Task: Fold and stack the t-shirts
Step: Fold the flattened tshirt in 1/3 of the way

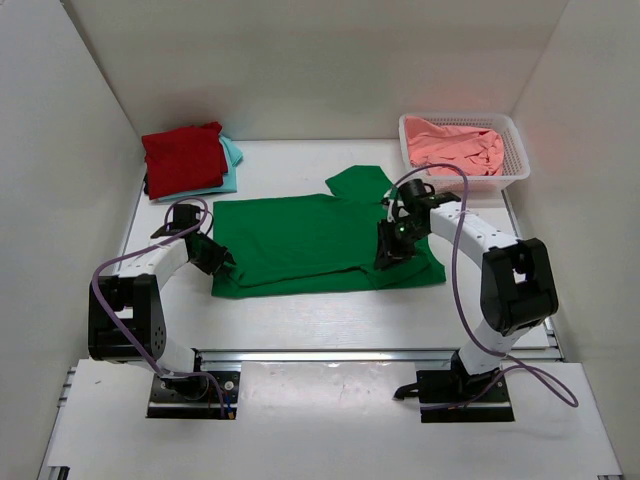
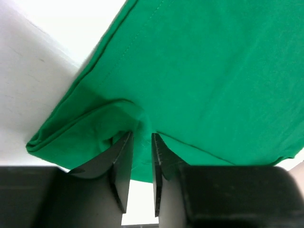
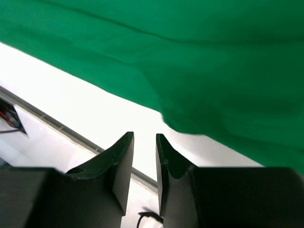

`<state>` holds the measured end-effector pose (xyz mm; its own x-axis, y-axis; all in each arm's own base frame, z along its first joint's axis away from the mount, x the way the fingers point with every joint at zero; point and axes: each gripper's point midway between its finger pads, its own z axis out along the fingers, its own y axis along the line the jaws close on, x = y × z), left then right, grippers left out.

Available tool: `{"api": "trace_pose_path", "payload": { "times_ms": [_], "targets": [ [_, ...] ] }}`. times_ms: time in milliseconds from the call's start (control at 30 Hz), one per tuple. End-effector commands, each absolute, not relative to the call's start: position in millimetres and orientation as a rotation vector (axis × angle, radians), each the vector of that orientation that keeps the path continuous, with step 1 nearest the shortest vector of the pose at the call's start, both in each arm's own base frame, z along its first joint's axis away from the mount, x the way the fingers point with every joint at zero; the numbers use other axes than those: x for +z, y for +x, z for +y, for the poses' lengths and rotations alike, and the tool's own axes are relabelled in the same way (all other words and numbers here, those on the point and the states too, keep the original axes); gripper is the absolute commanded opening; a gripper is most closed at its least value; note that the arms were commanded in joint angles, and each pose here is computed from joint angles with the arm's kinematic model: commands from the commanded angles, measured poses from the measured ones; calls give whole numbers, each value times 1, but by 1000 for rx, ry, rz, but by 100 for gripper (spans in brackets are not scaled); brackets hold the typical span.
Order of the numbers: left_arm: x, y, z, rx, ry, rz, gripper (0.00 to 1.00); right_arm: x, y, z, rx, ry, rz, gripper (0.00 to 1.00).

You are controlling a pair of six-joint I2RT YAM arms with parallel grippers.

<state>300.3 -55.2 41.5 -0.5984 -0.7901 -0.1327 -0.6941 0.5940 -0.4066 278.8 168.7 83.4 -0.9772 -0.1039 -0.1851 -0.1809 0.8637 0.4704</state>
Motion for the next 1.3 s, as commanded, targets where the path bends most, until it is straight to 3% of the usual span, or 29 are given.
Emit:
{"api": "trace_pose_path", "payload": {
  "times_ms": [0, 367, 467, 633, 667, 733, 833, 933, 1033, 1067, 1267],
  "targets": [
    [57, 309, -61, -527, -1181, 2473, 31, 81, 285, 183, 745, -333, 2796, 23],
    [63, 313, -62, -554, -1175, 2452, 23, 35, 279, 163, 375, -375, 2870, 31],
    [63, 314, -63, -565, -1181, 2444, 22, 28, 272, 165, 381, -394, 2885, 28],
    [63, 313, -63, -572, -1177, 2440, 12, 24, 263, 166, 398, -406, 2893, 23],
    [62, 312, -62, -578, -1182, 2438, 15, 25, 266, 164, 398, -401, 2890, 24],
    [62, 312, -62, -584, -1181, 2435, 39, 22, 264, 164, 395, -403, 2899, 27],
    [64, 314, -57, -561, -1179, 2427, 57, 19, 267, 166, 401, -422, 2900, 29],
    [57, 312, -59, -552, -1166, 2468, 64, 15, 266, 165, 388, -434, 2911, 28],
    [51, 314, -70, -598, -1138, 2522, 69, 17, 265, 168, 398, -451, 2903, 4],
    [43, 312, -72, -591, -1126, 2564, 68, 19, 266, 168, 410, -444, 2900, 0],
    [32, 308, -90, -619, -1055, 2658, 66, 37, 277, 165, 446, -409, 2863, 0]
  ]
}}
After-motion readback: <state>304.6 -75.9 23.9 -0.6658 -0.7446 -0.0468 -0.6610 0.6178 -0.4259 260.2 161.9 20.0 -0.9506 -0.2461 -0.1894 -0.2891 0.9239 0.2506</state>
